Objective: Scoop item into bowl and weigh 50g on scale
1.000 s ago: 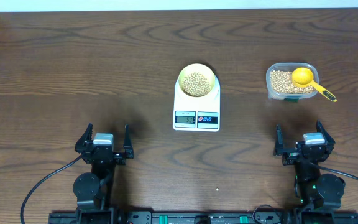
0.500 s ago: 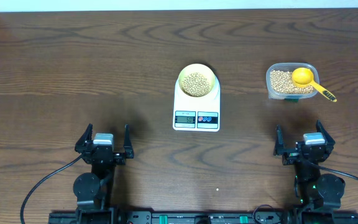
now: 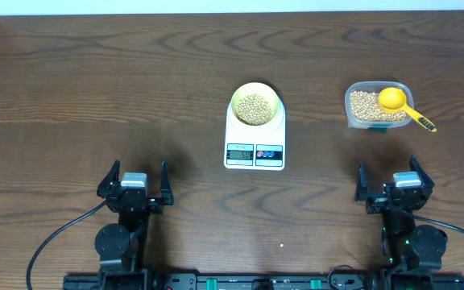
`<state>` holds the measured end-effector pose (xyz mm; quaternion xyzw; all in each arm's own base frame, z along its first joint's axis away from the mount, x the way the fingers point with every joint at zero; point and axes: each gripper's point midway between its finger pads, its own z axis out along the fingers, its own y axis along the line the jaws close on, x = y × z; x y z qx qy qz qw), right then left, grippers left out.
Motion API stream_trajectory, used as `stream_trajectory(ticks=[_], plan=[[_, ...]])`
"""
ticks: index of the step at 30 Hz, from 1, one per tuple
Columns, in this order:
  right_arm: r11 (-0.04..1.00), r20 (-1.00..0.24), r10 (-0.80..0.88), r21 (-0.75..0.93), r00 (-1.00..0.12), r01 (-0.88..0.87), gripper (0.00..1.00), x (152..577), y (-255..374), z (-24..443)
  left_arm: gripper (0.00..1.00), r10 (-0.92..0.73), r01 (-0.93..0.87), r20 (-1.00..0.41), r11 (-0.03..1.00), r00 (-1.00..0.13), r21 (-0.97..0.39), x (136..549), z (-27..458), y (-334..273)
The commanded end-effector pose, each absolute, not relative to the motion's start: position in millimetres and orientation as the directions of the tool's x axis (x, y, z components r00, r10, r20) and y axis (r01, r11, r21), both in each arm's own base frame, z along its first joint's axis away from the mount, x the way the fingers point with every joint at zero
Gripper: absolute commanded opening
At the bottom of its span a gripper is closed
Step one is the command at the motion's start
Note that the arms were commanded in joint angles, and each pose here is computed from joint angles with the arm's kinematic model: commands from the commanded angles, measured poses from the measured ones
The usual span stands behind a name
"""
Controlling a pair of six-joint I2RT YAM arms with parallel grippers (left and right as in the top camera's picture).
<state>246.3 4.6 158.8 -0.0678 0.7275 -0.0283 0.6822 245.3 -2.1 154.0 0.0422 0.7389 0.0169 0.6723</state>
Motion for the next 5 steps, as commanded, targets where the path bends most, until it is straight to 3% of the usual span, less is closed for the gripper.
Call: stream_trajectory(ticks=[1, 5], plan=[[0.990, -0.990, -0.127, -0.124, -0.059, -0.061, 0.99, 246.0, 5.4, 158.6, 0.98, 0.077, 0.054, -0.987, 0.996, -0.140, 0.070, 244.1, 139.2, -3.8], [0.990, -0.990, -0.127, -0.124, -0.059, -0.061, 0.99, 246.0, 5.4, 158.6, 0.98, 0.077, 0.054, -0.987, 0.996, -0.140, 0.070, 244.1, 139.1, -3.8]])
